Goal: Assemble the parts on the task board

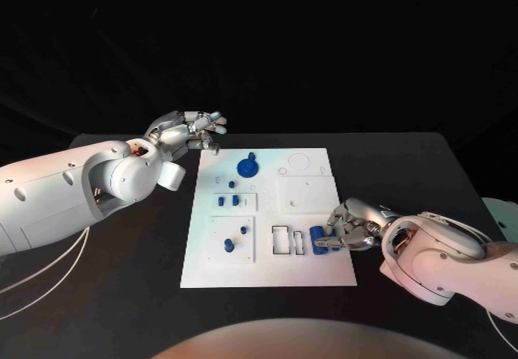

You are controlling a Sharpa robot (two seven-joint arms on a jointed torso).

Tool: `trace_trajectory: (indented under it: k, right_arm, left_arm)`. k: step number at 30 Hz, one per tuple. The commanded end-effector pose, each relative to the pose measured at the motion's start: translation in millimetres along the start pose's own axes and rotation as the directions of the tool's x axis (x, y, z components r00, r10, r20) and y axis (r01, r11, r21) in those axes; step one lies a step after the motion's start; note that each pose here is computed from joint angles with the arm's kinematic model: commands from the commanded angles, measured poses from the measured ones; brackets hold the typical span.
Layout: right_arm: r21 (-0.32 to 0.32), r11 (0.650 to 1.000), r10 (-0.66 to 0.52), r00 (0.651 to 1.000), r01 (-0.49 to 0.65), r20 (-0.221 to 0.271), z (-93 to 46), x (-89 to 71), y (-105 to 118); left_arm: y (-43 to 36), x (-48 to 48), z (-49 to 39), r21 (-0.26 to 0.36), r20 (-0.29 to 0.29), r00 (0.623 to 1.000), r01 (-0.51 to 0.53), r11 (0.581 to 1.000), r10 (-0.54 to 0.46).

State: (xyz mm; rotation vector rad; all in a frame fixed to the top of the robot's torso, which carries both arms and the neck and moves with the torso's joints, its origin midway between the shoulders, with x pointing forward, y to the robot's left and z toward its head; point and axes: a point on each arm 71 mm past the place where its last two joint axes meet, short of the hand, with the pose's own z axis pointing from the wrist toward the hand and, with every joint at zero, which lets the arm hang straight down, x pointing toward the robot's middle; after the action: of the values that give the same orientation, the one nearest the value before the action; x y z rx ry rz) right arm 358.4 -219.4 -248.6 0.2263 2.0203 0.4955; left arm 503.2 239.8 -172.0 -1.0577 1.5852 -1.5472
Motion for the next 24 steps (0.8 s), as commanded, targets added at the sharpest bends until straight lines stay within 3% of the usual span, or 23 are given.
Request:
trace_trajectory:
  k: [1,17,24]
  right_arm:
    - [-0.005,0.999,-0.041,0.999,0.041,-0.015,0.5,3.8,2]
    - [-0.018,0.997,-0.077,0.996,0.076,-0.043,9.5,17.4,8]
    - [-0.036,0.999,-0.02,1.0,0.02,0.014,9.0,17.1,12]
  left_arm:
    - [-1.0,2.1,0.1,0.01,-0.015,1.0,0.008,1.0,-0.008]
    - [-1.0,1.4,-0.8,0.009,-0.013,1.0,0.008,1.0,-0.008]
    - [-1.0,0.9,-1.3,0.009,-0.012,1.0,0.007,1.0,-0.007]
